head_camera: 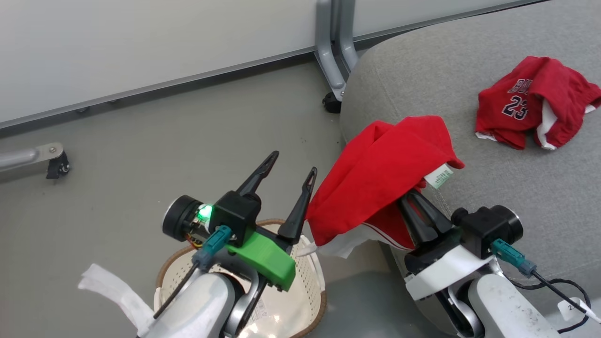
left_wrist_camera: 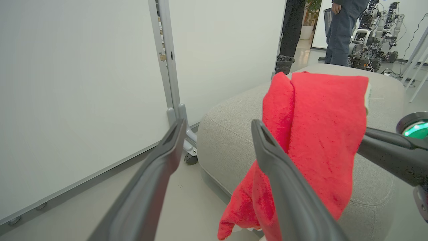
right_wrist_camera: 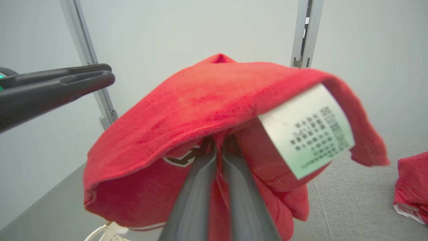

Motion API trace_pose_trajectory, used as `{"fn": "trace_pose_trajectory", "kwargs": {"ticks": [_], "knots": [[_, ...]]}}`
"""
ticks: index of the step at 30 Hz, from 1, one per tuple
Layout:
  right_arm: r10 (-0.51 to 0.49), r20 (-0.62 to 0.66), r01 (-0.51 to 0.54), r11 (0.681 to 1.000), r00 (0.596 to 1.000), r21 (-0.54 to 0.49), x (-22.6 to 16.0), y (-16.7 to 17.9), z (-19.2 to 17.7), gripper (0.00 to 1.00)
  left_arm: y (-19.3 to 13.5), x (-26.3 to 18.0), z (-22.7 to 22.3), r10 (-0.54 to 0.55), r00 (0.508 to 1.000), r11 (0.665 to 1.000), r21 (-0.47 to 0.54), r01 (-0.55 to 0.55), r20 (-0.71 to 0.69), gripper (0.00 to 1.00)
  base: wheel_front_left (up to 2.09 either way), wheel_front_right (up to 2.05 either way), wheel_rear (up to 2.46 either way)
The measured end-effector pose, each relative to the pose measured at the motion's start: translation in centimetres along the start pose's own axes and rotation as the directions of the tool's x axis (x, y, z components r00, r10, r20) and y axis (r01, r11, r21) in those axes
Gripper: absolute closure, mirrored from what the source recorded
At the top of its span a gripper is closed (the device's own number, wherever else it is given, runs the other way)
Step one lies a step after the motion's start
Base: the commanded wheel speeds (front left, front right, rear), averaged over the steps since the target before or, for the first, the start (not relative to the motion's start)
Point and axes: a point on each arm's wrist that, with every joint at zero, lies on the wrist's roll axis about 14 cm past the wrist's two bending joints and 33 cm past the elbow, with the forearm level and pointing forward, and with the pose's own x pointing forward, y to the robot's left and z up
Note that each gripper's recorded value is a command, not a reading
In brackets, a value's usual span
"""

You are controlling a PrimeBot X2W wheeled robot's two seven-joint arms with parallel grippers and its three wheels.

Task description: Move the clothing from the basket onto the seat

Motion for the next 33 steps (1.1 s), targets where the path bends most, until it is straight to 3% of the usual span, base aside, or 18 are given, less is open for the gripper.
{"fn": "trace_pose_trajectory", "kwargs": {"ticks": [11,18,24,30,33], "knots": [[-0.23,0.045,0.232,0.972,0.972,-0.036,-4.0,-6.1,2.1,1.0,0.9,1.2,-1.3,0.017,0.999,1.0,-0.021,-0.017,0.037,0.0,0.0,0.0,0.0],[-0.403,0.048,0.405,0.914,0.914,-0.041,-8.3,-9.4,2.6,1.0,0.6,2.0,-2.9,-0.001,0.999,1.0,-0.03,0.002,0.032,0.0,0.0,0.0,0.0],[-0.541,0.029,0.541,0.839,0.841,-0.047,-11.9,-11.6,2.3,1.0,-0.8,2.9,-5.4,-0.089,0.995,0.995,-0.047,0.088,-0.032,0.0,0.0,0.0,0.0],[-0.583,0.004,0.582,0.811,0.813,-0.059,-12.1,-12.5,1.7,1.0,-1.3,4.0,-7.3,-0.158,0.985,0.987,-0.054,0.154,-0.075,0.0,0.0,0.0,0.0],[-0.597,0.069,0.6,0.799,0.799,-0.032,-10.7,-13.8,3.4,1.0,-1.4,4.6,-8.1,-0.183,0.979,0.982,-0.063,0.177,-0.091,0.0,0.0,0.0,0.0]]}}
